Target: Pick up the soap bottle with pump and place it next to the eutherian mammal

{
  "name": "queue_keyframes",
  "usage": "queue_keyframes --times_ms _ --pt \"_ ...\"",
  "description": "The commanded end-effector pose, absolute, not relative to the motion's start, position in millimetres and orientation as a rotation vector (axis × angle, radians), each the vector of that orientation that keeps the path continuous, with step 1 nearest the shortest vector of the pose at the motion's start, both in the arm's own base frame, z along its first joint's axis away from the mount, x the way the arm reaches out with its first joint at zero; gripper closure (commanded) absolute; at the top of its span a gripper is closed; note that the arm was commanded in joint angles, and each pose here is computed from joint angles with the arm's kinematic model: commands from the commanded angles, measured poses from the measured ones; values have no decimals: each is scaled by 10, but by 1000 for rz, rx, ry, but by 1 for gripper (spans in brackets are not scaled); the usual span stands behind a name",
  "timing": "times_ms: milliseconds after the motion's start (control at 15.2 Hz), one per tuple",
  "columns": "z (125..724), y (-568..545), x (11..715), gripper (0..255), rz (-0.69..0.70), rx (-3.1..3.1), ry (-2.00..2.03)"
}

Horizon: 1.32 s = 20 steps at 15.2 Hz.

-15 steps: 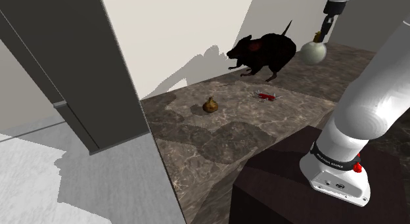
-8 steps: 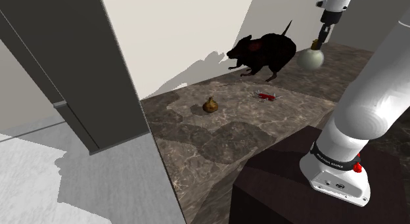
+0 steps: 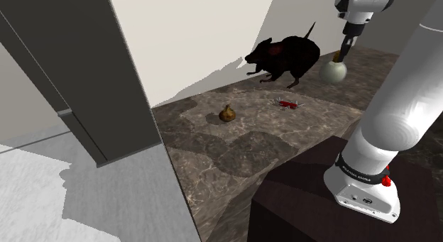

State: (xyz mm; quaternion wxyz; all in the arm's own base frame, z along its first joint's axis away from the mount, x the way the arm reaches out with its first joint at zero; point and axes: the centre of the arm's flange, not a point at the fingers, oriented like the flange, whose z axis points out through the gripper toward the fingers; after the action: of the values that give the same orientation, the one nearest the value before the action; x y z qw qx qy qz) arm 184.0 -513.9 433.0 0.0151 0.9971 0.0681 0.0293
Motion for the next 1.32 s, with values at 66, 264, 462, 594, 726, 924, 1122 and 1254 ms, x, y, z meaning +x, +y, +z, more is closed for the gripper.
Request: queue_keyframes --times_ms 66,264,462,594,726,924,1122,1254 --pt "4176 -5139 1840 255 92 3102 212" --pt "4018 -5139 1840 255 92 3102 212" --pt "3934 -5139 1840 255 92 3102 212" --pt "3934 -5139 1840 255 92 3102 212" --pt "3934 -5139 1840 255 92 3102 212" --pt "3934 -5139 1840 0 92 3102 212" --pt "3934 -5140 1840 0 92 3102 212" --pt "3934 -5140 1840 0 92 3102 212"
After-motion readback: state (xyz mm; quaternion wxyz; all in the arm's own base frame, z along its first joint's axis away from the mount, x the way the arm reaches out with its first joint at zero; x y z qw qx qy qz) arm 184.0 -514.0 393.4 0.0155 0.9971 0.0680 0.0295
